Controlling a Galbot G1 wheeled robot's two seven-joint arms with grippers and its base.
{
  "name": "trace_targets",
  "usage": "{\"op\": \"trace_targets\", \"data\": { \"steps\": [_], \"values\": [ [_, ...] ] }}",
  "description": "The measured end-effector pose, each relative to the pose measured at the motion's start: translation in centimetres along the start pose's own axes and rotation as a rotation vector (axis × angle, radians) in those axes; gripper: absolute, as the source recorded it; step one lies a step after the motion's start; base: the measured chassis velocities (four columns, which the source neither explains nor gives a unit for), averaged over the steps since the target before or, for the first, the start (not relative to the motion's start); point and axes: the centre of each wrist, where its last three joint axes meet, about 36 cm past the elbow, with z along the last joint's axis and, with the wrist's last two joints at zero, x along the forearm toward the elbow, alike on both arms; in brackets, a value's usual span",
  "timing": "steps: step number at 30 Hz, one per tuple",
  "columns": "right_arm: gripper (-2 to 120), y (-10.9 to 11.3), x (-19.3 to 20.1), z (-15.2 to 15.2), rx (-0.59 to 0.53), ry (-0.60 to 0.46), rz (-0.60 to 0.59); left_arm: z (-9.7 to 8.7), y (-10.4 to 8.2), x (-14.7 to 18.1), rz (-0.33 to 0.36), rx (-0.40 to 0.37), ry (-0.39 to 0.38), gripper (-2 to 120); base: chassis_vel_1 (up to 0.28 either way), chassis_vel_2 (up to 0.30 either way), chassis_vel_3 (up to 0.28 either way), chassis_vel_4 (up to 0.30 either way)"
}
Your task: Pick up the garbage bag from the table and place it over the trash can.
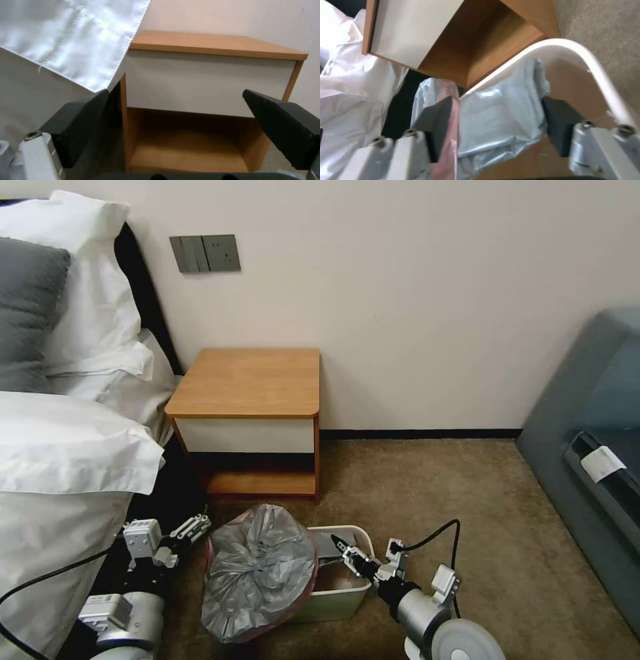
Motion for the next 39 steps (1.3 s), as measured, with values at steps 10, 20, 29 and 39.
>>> {"op": "trace_targets", "data": {
  "steps": [10,20,29,39],
  "values": [
    [100,0.6,1.6,-0.8,0.008,0.004,0.007,0.0,0.1,-0.1,0.000,0.001,-0.002,100,0.000,0.000,0.000,0.000],
    [100,2.6,0.8,-0.7,-0.016,-0.006,-0.016,0.0,0.3,-0.2,0.003,0.003,-0.003,100,0.000,0.000,0.000,0.000],
    [100,4.2,1.8,-1.4,0.008,0.010,-0.006,0.2,0.5,-0.6,0.004,0.009,-0.003,100,0.000,0.000,0.000,0.000],
    [100,4.9,2.3,-2.5,0.103,0.022,0.039,0.5,0.6,-0.9,0.000,0.023,-0.004,100,0.000,0.000,0.000,0.000]
  ]
}}
